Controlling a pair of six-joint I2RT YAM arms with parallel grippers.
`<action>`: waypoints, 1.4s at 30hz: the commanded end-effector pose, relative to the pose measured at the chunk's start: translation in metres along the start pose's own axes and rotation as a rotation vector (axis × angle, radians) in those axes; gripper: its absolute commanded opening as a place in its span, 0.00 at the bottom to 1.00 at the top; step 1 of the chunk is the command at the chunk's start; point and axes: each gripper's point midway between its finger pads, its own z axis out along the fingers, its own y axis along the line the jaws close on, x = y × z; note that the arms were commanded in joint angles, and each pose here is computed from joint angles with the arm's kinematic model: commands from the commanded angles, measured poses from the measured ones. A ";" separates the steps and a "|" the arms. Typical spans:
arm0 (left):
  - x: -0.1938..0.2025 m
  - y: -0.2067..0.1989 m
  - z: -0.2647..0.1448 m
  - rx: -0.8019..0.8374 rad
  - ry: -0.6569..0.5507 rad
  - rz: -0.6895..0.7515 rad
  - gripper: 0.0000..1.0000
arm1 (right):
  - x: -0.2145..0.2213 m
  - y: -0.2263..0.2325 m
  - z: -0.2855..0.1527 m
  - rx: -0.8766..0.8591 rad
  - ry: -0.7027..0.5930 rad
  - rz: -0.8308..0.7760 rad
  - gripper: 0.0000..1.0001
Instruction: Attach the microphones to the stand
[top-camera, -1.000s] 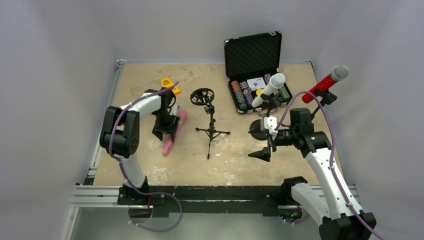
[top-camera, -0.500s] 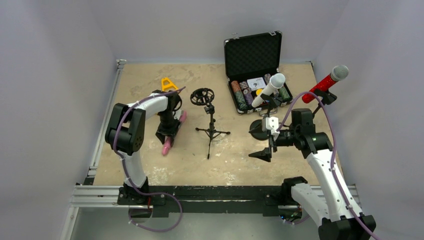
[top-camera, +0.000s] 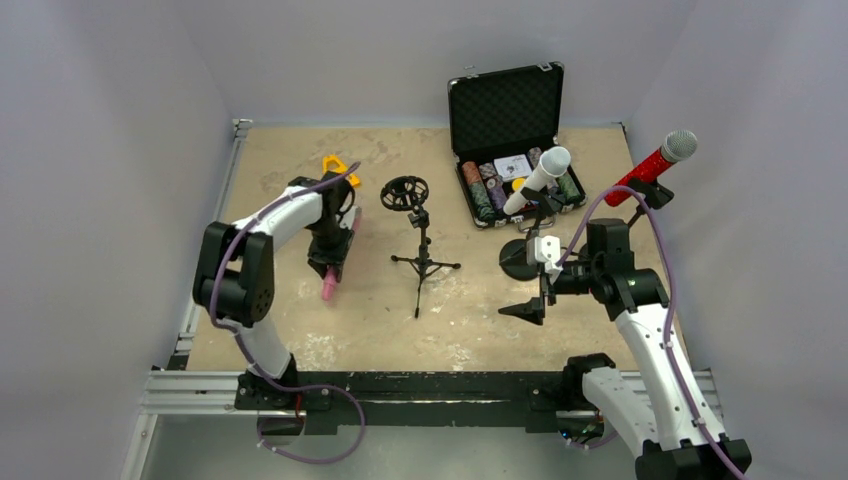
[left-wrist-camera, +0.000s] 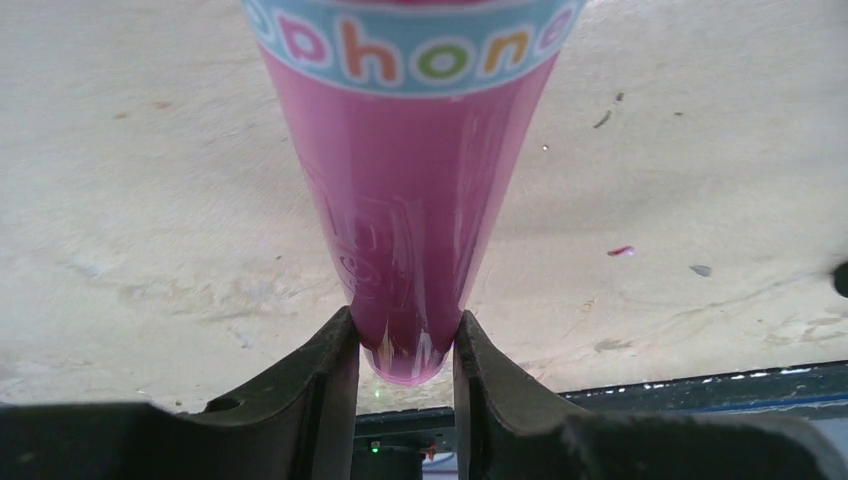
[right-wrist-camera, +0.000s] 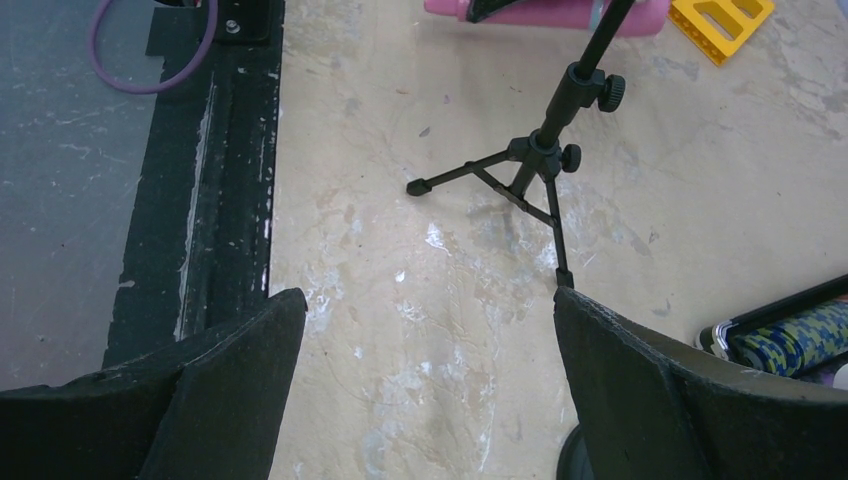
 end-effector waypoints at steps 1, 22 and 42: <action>-0.018 0.006 -0.049 0.018 -0.236 -0.034 0.00 | -0.015 0.000 -0.002 -0.006 -0.033 -0.043 0.97; 0.009 -0.036 -0.171 0.317 -0.847 0.012 0.00 | -0.025 0.022 -0.018 -0.061 0.079 -0.008 0.98; 0.030 -0.052 -0.242 0.423 -1.141 0.097 0.00 | -0.055 0.029 -0.007 -0.138 0.109 -0.033 0.98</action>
